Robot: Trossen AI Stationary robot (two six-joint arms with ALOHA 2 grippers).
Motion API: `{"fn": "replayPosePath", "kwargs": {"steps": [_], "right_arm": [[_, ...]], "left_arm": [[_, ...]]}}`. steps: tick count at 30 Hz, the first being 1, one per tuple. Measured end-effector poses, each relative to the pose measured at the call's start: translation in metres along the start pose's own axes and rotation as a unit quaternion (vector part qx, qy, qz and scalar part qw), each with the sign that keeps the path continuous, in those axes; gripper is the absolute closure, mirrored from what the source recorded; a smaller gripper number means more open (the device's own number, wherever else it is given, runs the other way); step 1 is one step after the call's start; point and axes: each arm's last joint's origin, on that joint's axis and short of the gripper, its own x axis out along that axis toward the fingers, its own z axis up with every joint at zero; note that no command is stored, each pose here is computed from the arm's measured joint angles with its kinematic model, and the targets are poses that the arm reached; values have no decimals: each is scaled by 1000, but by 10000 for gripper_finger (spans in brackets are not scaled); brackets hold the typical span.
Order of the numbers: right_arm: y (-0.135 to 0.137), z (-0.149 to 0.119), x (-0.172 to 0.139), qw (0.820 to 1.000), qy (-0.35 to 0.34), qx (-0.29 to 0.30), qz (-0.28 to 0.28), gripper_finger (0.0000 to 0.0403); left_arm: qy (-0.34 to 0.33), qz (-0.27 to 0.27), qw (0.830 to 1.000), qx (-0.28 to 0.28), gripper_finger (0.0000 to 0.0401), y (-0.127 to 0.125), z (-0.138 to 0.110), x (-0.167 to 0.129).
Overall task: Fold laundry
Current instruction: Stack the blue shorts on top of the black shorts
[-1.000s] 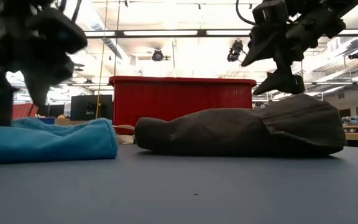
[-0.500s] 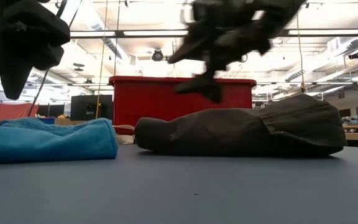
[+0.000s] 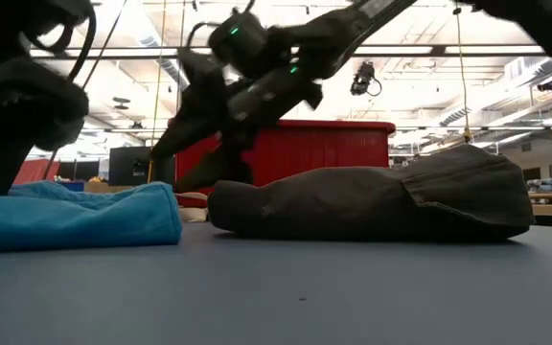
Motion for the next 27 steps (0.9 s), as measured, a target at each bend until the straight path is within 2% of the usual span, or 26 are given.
{"fn": "replayPosePath", "kwargs": {"steps": [7, 13, 18, 24, 27], "right_arm": [[-20, -5, 36, 999, 40, 15, -30, 135], [-12, -15, 46, 997, 70, 21, -2, 154], [1, -26, 58, 997, 72, 6, 16, 227], [10, -29, 64, 997, 62, -8, 41, 372], [6, -26, 62, 997, 60, 0, 41, 384]], "left_arm": [[-2, 6, 1000, 8, 129, 7, 2, 7], [-6, -20, 1000, 23, 129, 9, 3, 15], [-14, -38, 999, 24, 129, 11, 5, 19], [-23, -39, 998, 33, 129, 12, 6, 20], [-29, -39, 998, 42, 129, 12, 6, 20]]}}
